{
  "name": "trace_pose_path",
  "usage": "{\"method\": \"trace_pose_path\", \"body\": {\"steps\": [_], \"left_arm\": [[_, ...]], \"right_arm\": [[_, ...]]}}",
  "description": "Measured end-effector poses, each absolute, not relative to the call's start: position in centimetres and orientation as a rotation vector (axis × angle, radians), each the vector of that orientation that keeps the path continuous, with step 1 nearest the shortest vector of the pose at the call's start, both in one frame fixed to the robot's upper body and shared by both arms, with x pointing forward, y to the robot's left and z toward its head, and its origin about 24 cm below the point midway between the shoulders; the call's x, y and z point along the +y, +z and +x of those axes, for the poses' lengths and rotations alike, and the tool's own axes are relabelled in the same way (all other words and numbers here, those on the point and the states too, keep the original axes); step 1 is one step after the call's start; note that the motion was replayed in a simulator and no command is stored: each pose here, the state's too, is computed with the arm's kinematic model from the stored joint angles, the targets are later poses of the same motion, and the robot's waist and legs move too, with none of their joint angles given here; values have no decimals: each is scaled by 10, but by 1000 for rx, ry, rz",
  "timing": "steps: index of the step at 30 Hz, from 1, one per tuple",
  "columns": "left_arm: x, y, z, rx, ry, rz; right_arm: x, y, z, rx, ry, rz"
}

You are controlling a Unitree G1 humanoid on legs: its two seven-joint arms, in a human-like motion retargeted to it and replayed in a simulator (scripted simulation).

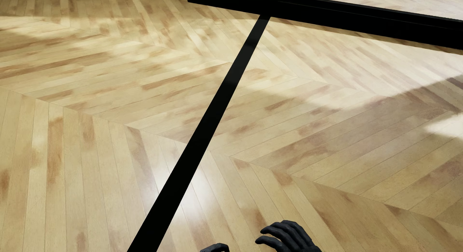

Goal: Move towards the sofa

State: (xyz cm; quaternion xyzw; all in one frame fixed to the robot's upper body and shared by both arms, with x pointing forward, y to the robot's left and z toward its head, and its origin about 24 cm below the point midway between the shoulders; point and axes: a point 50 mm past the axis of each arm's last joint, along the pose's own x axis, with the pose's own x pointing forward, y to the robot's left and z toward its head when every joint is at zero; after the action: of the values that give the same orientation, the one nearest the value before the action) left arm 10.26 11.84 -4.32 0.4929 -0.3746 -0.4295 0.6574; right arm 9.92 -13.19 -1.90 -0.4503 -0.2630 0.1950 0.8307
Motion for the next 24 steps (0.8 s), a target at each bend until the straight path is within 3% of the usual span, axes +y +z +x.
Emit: {"method": "trace_pose_path", "body": {"steps": [7,13,20,24], "left_arm": [[131,-41,104,-878,-794,1236],[141,-41,100,-851,-857,1273],[130,-39,98,-941,-1029,1198],[126,-40,98,-930,-1034,1181]], "right_arm": [[-122,-16,93,-569,437,-888],[-117,-12,87,-585,444,-873],[-118,-11,87,-587,387,-892],[-123,-14,87,-571,398,-897]]}}
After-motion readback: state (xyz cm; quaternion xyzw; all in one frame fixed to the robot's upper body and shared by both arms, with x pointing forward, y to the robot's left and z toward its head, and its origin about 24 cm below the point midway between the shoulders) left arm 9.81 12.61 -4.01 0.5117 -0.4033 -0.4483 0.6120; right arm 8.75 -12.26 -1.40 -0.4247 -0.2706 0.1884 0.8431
